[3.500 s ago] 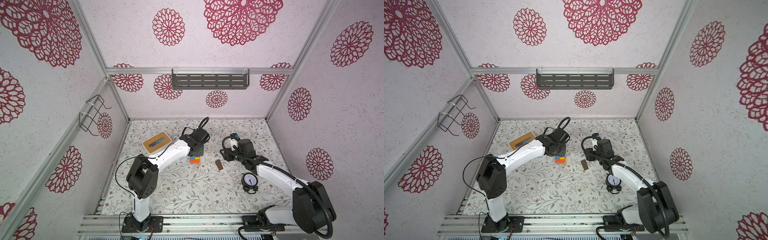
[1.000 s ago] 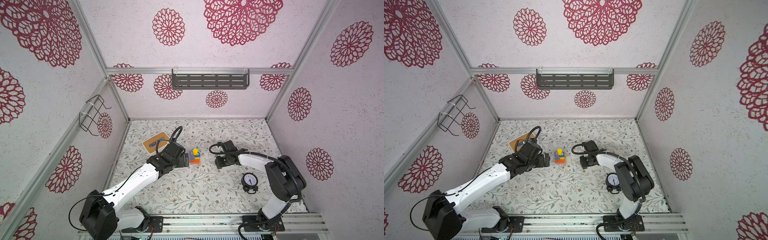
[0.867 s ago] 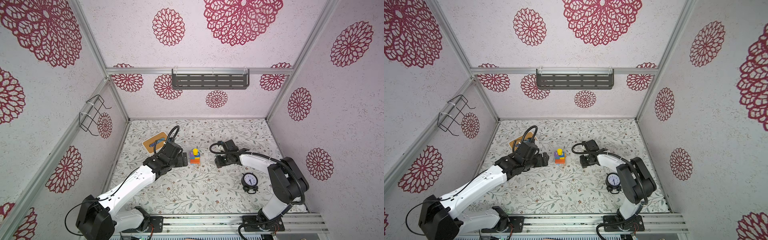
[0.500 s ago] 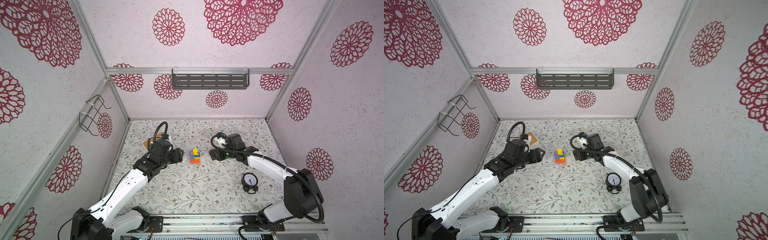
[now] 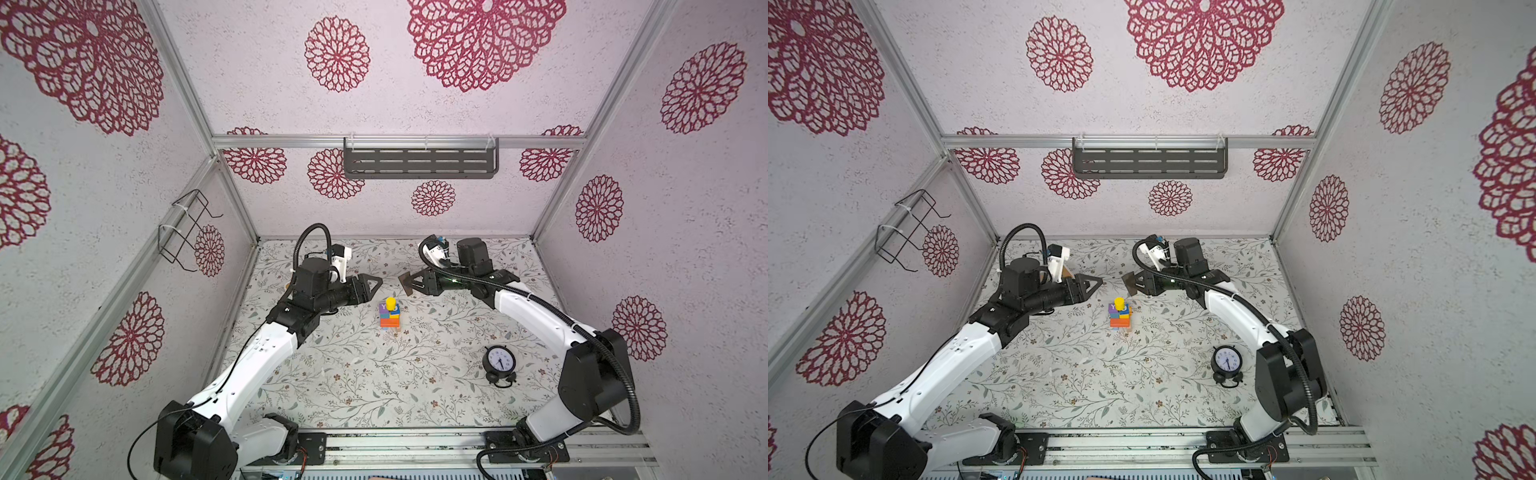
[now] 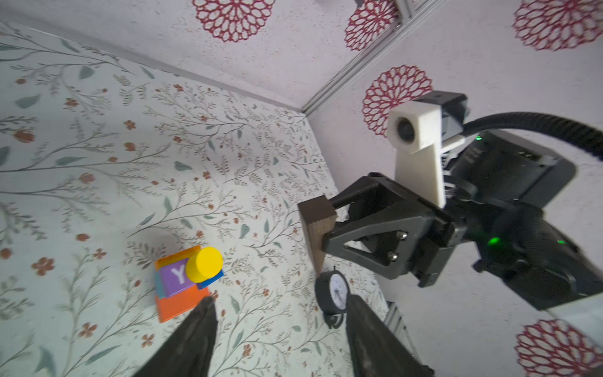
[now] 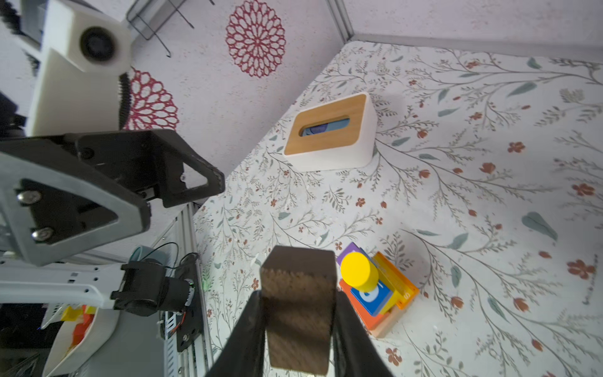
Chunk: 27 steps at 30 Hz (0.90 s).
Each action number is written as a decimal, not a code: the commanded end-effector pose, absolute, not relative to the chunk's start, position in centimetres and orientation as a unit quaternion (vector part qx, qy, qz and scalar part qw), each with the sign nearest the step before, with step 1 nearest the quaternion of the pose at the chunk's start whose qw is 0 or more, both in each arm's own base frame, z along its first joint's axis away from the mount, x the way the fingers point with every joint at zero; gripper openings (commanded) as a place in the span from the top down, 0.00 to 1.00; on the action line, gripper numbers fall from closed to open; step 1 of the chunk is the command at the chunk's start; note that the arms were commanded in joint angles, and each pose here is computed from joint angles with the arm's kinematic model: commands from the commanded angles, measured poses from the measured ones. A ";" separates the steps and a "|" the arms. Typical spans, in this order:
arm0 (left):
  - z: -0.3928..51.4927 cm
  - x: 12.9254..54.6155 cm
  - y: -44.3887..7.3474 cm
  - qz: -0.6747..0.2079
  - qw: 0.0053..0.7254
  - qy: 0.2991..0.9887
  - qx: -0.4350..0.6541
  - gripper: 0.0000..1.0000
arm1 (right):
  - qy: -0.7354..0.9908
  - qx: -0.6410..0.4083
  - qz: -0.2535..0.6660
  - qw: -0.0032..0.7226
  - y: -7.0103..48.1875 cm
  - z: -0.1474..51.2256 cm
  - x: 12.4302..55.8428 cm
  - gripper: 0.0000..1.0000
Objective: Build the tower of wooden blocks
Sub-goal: 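Lift the brown block high with the right gripper while the left gripper rises toward it, then close the left gripper on the brown block held by the right gripper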
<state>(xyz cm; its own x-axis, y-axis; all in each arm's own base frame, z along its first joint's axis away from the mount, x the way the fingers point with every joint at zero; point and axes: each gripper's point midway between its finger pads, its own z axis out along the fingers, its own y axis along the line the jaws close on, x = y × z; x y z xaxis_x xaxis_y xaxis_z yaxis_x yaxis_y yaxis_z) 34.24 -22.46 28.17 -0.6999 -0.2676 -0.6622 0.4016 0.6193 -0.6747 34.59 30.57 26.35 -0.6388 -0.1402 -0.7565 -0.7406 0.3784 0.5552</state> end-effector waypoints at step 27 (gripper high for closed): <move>33.0 43.3 -25.0 -0.545 0.350 0.745 0.159 0.40 | 0.566 -0.320 0.710 0.269 30.3 37.5 38.0 0.79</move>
<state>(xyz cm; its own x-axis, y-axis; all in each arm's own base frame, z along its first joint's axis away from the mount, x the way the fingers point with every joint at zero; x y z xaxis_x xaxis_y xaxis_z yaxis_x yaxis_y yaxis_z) 42.97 -24.91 34.90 -0.7085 -0.2012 -0.6765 0.6114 0.3037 -0.7307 40.41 30.95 33.63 -0.7179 0.0242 -0.6958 -0.6939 -0.1058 0.7123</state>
